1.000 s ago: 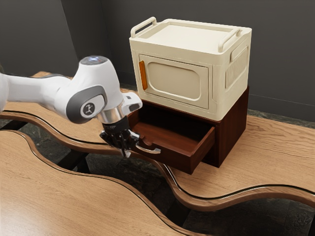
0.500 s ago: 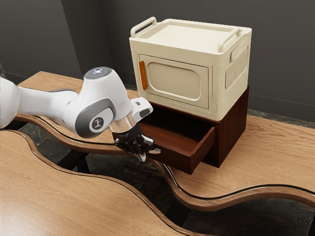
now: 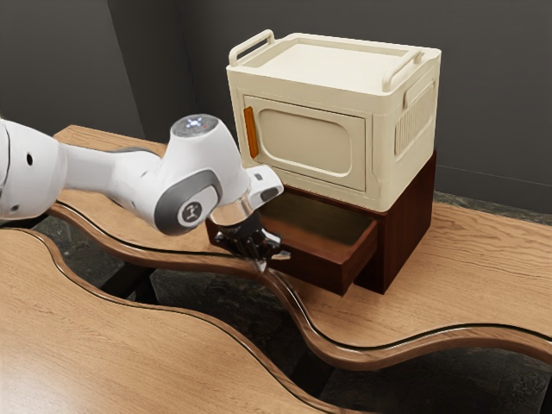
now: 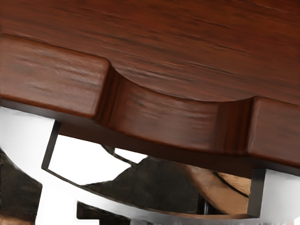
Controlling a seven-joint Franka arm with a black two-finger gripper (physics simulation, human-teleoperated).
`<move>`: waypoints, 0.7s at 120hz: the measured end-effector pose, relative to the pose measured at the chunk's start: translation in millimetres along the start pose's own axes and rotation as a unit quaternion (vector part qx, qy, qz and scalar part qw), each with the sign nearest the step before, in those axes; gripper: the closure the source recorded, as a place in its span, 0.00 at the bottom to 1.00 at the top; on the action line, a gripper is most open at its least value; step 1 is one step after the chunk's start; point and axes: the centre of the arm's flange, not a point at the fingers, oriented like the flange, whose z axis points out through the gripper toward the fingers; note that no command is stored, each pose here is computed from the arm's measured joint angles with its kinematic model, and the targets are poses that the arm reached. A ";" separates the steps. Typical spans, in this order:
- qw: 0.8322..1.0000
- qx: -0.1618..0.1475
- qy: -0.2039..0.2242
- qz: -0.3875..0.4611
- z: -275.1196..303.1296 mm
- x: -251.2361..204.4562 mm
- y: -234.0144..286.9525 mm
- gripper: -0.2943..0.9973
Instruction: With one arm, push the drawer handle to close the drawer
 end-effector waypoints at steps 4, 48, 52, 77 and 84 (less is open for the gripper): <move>1.000 0.002 0.001 0.002 1.7 3.8 -1.4 0.84; 0.999 0.007 0.018 0.030 14.8 50.3 5.4 0.84; 0.999 0.008 0.019 0.031 16.0 54.2 4.4 0.84; 0.998 0.006 0.028 0.048 19.7 76.0 14.4 0.84; 0.998 0.005 0.029 0.055 21.9 80.5 19.2 0.84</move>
